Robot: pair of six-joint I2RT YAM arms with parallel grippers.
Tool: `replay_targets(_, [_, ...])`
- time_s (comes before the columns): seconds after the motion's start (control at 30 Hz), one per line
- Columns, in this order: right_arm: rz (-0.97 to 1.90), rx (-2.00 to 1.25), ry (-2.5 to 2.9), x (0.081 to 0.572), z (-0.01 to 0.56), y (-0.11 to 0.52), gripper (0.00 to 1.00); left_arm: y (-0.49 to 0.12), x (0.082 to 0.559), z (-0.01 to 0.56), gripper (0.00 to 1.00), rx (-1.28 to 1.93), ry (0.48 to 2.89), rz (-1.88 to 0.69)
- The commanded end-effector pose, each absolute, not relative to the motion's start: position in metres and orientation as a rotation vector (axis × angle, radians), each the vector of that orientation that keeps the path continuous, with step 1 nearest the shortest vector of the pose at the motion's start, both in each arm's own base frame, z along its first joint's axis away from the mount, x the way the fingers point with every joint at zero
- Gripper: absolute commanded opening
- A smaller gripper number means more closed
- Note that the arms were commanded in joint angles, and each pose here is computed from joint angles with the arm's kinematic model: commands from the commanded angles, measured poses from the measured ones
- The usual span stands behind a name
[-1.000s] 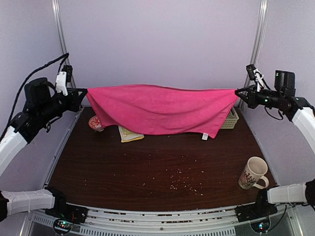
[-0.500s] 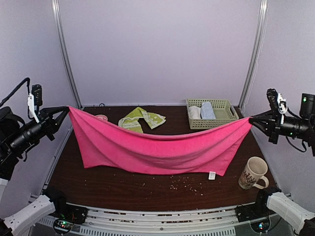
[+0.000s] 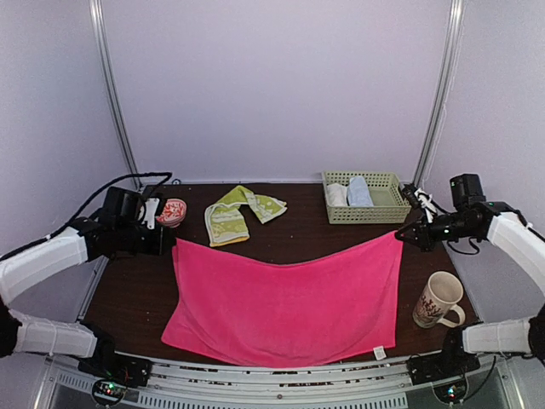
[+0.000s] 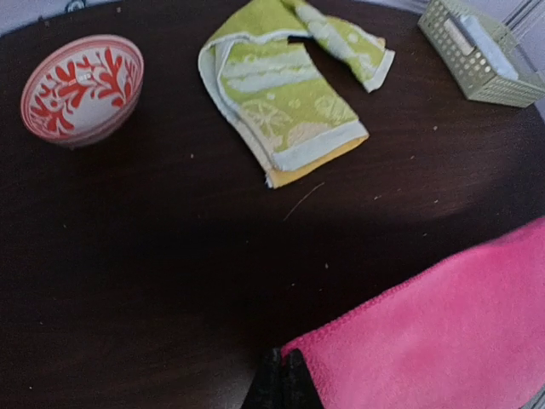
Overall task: Roll the towels
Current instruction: Flatten out the towel at the center of the board.
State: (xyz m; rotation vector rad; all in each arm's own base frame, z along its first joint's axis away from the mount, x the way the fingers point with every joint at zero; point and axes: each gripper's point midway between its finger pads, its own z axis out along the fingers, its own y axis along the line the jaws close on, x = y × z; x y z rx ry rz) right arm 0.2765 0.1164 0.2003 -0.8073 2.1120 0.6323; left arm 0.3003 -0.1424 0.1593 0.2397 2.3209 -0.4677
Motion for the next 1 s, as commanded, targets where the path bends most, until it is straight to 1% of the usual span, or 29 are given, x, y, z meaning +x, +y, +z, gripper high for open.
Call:
replay_targets(0.0, [0.510,-0.838,2.216,0.321,0.157,0.110,0.00,-0.151,0.336,0.134,0.00,0.182,2.343,-0.447])
replay_targets(0.13, [0.492,-0.814,2.299,0.355,0.130,0.107,0.00,-0.149,0.358,0.109,0.00,0.162,2.402,-0.363])
replay_targets(0.33, [0.423,-0.735,2.327,0.403,0.122,0.101,0.00,-0.142,0.377,0.092,0.00,0.122,2.423,-0.267])
replay_targets(0.53, [0.363,-0.710,2.395,0.430,0.099,0.098,0.00,-0.136,0.387,0.084,0.00,0.089,2.430,-0.198])
replay_targets(0.67, [0.347,-0.708,2.437,0.435,0.086,0.101,0.00,-0.128,0.393,0.085,0.00,0.066,2.430,-0.136])
replay_targets(0.77, [0.328,-0.716,2.434,0.436,0.086,0.106,0.07,-0.129,0.395,0.090,0.00,0.060,2.421,-0.134])
replay_targets(0.87, [0.281,-0.705,2.427,0.437,0.094,0.107,0.23,-0.123,0.396,0.097,0.00,0.044,2.409,-0.102])
replay_targets(0.9, [0.272,-0.693,2.427,0.438,0.098,0.107,0.28,-0.122,0.396,0.098,0.07,0.044,2.411,-0.091])
replay_targets(0.93, [0.263,-0.677,2.424,0.438,0.104,0.105,0.36,-0.121,0.395,0.100,0.13,0.044,2.415,-0.086])
replay_targets(0.97, [0.253,-0.658,2.426,0.437,0.110,0.104,0.41,-0.120,0.394,0.102,0.20,0.044,2.423,-0.079])
